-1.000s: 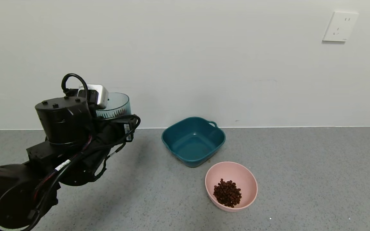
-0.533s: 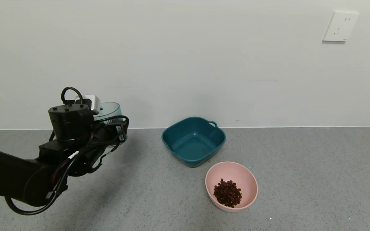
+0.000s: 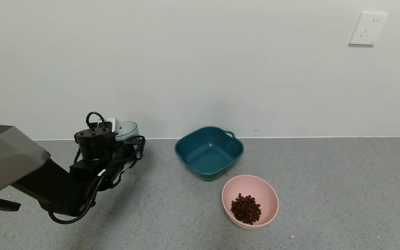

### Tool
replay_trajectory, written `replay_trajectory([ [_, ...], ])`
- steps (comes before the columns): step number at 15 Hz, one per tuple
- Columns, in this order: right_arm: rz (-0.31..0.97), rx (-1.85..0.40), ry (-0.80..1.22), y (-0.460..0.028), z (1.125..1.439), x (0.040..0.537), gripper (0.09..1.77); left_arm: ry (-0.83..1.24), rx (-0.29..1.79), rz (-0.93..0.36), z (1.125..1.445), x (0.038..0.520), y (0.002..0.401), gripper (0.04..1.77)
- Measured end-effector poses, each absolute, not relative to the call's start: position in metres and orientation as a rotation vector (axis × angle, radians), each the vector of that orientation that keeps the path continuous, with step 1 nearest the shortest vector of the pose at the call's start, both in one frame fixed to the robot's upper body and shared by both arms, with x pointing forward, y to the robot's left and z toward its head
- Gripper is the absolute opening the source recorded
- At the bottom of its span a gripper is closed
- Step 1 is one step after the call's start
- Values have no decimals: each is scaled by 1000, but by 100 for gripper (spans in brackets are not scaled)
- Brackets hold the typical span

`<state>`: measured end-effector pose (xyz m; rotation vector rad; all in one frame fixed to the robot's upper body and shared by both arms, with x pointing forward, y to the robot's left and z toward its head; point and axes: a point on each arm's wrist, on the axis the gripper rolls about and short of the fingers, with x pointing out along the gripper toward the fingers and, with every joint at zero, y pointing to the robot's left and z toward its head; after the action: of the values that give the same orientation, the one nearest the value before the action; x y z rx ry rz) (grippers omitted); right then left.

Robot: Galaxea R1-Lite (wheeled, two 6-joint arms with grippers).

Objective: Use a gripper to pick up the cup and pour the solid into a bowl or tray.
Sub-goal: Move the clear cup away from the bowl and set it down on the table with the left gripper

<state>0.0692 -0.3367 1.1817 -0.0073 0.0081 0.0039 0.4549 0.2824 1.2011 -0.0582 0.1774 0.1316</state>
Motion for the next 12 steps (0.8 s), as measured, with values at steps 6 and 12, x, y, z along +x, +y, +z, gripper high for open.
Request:
replay_trajectory([
  [6, 4, -7, 8, -337, 1182, 69, 171, 214, -54, 125, 1167, 467, 283, 134],
  [12, 4, -7, 8, -337, 1182, 69, 171, 252, -47, 120, 1150, 470, 283, 134],
])
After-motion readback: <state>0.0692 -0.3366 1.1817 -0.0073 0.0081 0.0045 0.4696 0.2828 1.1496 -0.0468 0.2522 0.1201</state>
